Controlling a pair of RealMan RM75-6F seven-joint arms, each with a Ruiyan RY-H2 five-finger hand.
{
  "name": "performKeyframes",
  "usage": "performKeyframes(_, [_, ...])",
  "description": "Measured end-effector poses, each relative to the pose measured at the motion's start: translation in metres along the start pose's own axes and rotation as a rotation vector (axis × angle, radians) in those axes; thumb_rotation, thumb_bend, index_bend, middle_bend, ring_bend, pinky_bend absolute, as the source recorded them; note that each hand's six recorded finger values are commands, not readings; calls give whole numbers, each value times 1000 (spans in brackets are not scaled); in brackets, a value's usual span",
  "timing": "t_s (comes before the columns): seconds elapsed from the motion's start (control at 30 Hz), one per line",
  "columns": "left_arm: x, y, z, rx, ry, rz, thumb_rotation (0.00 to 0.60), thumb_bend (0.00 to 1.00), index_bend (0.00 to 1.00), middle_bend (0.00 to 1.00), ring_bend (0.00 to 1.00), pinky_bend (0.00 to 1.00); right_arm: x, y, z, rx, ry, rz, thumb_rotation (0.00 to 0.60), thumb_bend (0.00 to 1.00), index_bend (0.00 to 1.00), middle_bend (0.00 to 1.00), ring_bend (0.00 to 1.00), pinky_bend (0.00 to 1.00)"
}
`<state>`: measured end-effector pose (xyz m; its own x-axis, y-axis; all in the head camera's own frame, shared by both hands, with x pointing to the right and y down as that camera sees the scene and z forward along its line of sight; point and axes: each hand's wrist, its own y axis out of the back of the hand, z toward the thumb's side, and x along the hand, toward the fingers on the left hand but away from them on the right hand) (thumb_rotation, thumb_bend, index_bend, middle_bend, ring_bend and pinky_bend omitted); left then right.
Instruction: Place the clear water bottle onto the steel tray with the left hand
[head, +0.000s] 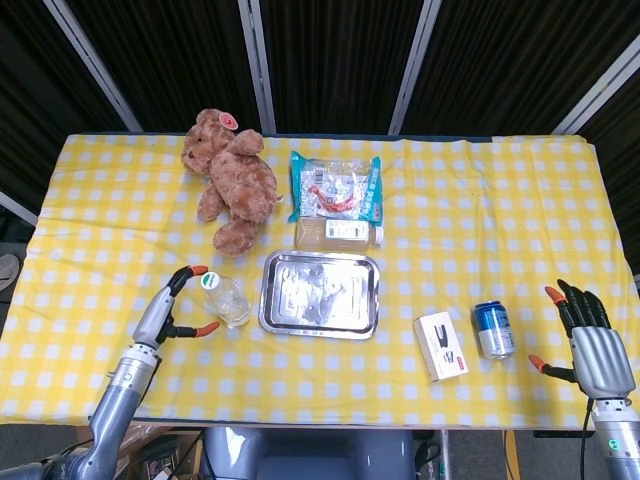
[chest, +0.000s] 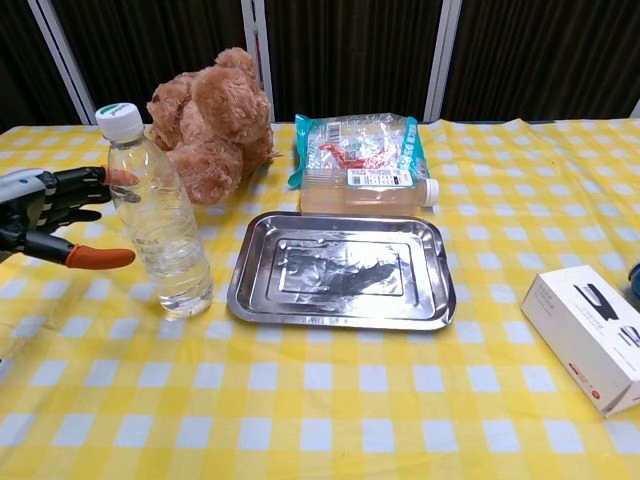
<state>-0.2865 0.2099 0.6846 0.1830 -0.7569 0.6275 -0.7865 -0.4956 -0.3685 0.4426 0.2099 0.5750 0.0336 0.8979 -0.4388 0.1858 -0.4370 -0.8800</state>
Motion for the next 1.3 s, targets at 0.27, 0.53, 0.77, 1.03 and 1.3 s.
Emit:
performKeyframes(0.27, [17,-23,4,6,5,-26,600,239,197,200,0,0,-1,0,-1,2,-4,3,600,50,111,0,0,0])
performKeyframes(0.53, [20,-34,11,31,-17,-16,600,436,351,364,0,10,-1,-1,0,5,-2,6,600,49,111,0,0,0])
performKeyframes(0.77, [18,-28,14,37,-22,30,600,487,464,468,9,36,-1,-2,1,4,-2,10,600,49,111,0,0,0])
performKeyframes(1.03, [14,-20,30,16,-44,50,600,490,482,479,11,39,-1,-3,0,7,-5,14,600,49,111,0,0,0])
performKeyframes(1.3, [-4,-3,94,-65,-153,32,600,478,481,479,12,39,-2,-5,0,7,-8,20,600,49,111,0,0,0])
